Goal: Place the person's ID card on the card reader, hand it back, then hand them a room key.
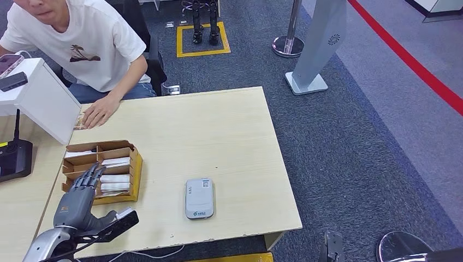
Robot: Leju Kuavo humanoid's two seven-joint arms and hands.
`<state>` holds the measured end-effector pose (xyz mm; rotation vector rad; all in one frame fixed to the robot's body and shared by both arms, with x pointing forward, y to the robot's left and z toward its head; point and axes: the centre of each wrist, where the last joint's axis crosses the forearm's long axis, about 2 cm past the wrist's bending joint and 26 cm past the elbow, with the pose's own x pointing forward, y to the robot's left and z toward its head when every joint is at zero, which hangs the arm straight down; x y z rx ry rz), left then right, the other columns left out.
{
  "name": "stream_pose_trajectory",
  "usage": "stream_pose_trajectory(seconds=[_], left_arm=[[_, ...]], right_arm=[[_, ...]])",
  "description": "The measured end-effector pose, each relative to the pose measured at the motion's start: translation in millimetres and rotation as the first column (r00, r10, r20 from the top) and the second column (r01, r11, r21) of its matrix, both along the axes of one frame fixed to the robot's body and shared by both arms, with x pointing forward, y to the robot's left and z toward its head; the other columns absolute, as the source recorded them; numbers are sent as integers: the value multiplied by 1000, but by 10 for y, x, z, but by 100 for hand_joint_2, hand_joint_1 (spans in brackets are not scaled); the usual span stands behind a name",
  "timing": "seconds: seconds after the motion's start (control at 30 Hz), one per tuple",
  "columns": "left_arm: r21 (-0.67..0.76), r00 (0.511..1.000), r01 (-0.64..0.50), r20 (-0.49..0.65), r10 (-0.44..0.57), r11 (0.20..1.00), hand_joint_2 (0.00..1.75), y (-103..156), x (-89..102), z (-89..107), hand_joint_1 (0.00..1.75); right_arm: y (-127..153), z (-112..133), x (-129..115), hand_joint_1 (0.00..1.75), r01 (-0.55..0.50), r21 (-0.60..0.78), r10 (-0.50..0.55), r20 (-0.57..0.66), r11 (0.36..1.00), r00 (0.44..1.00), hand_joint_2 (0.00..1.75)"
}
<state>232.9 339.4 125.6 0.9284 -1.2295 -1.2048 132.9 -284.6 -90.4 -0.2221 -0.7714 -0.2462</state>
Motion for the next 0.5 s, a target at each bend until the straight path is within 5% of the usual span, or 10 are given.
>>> stream_pose_trajectory(seconds=[0.5], left_arm=[[-20,1000,-2,-10,2,1000,175,-37,-53,-48,0]], right_arm=[[-1,-1,-5,0,5,-3,-5,-2,1000,1000,0]])
